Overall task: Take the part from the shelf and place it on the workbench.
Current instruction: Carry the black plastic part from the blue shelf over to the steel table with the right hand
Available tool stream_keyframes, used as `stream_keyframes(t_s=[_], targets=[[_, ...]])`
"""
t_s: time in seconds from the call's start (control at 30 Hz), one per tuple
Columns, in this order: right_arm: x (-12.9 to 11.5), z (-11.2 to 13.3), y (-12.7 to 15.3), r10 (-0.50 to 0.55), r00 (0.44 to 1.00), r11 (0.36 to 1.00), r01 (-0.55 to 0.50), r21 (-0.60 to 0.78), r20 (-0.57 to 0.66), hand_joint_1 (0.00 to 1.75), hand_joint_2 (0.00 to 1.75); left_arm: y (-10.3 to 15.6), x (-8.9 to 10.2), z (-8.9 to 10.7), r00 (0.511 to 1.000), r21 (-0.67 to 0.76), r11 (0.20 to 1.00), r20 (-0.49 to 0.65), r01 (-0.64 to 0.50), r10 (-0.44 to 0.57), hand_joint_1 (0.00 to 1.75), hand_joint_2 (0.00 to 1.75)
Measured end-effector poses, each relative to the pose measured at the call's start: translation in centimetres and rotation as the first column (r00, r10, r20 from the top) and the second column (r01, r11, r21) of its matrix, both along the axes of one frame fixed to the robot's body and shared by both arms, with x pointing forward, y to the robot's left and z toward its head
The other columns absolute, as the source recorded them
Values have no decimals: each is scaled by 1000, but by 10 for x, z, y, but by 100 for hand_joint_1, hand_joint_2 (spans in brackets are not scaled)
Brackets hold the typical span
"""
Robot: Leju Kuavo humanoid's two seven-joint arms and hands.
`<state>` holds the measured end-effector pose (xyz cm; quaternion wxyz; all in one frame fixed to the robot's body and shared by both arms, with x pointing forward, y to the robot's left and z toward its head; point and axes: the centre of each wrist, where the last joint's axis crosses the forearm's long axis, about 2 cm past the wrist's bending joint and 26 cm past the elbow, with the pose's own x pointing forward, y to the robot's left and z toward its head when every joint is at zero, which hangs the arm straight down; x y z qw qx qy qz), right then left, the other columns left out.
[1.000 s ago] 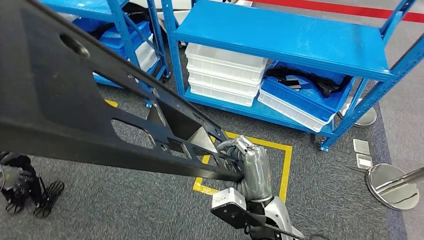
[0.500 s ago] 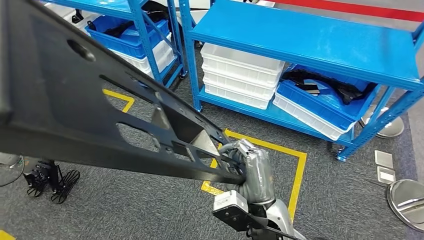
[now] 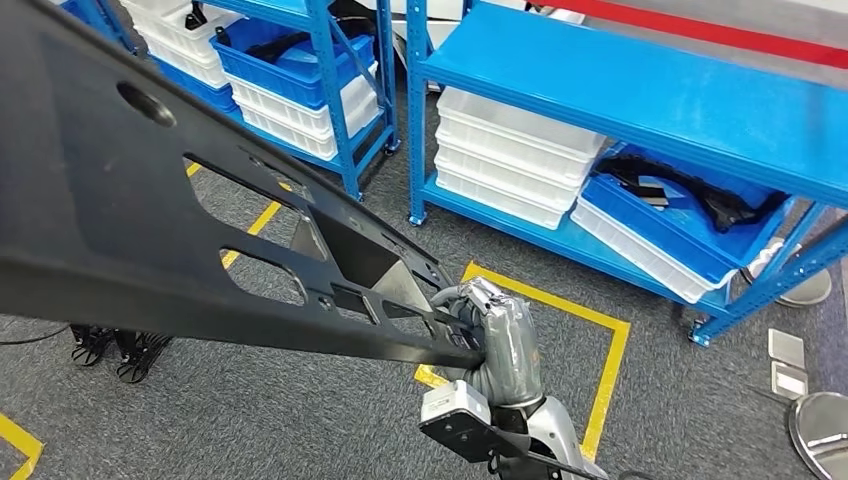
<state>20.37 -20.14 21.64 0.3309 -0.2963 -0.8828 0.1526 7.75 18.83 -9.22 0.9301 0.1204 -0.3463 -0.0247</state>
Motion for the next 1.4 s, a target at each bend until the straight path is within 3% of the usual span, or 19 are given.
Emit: stream_keyframes(t_s=[1.4], targets=[[-2, -2, 1, 21, 1000, 1000, -21, -10, -10, 175, 175, -3, 2, 1, 1000, -2, 1000, 4, 5, -5, 0, 175]])
